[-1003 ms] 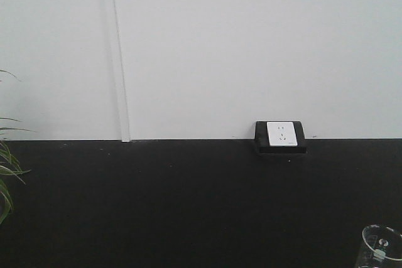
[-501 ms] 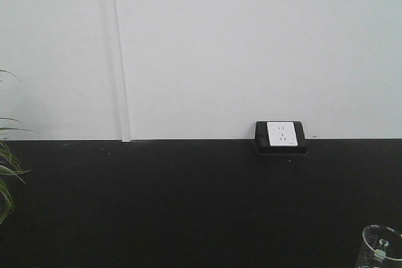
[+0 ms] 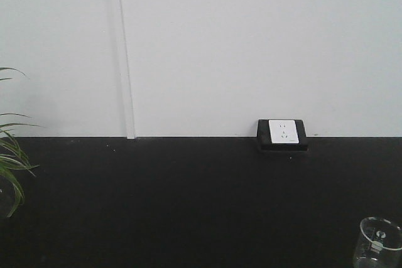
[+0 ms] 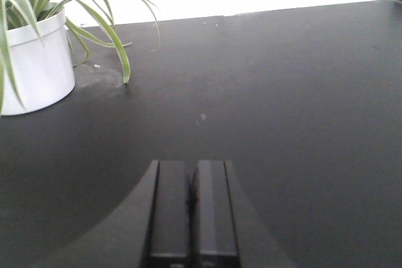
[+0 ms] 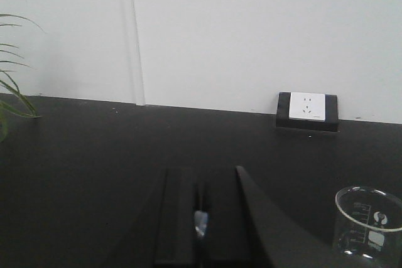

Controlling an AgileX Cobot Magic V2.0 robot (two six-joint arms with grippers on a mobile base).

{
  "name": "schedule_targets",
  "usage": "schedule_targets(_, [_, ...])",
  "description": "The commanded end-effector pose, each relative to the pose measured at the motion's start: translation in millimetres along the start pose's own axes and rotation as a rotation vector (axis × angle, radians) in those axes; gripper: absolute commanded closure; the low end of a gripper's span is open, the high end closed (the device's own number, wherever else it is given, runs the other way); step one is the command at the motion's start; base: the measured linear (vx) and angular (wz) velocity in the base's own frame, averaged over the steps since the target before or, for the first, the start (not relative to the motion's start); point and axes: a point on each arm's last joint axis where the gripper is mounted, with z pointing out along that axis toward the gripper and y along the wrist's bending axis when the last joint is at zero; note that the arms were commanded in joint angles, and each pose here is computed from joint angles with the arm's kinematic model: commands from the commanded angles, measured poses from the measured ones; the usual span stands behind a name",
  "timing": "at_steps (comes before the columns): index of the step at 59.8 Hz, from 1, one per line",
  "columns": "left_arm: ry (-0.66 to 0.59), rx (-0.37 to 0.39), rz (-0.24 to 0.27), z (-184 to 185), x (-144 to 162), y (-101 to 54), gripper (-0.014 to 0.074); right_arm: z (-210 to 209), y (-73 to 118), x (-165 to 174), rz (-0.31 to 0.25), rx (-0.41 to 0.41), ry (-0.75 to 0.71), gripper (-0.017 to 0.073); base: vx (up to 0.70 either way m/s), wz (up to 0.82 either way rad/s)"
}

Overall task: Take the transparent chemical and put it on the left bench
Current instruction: 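Back the base away from the plant bench and turn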

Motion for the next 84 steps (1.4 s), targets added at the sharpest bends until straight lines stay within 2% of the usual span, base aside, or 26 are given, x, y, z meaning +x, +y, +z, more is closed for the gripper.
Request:
schedule_targets(1, [-0.081, -0.002, -0.009, -1.3, -2.8, 0.1, 0.0597, -0.8, 0.2, -9.3, -0.016, -0.008, -0.024, 0.0562, -0.15, 0.01])
schedule_targets(10, [-0.081, -0.002, -0.009, -1.3, -2.8, 0.1, 0.0597, -2.2, 6.8, -9.0, -0.018, -0.100, -0.021, 0.0562, -0.20, -0.01])
schedule_targets(27, [-0.081, -0.002, -0.009, -1.3, -2.8, 0.1, 0.0597, -3.5, 11.5, -8.6, -0.019, -0.166, -0.017, 0.0562, -0.31, 0.02])
schedule_targets(84, [-0.081, -0.002, -0.009, -1.3, -2.8, 0.1, 0.0597, -3.6, 12.1, -8.4, -0.019, -0.172, -0.015, 0.0562, -0.40, 0.13])
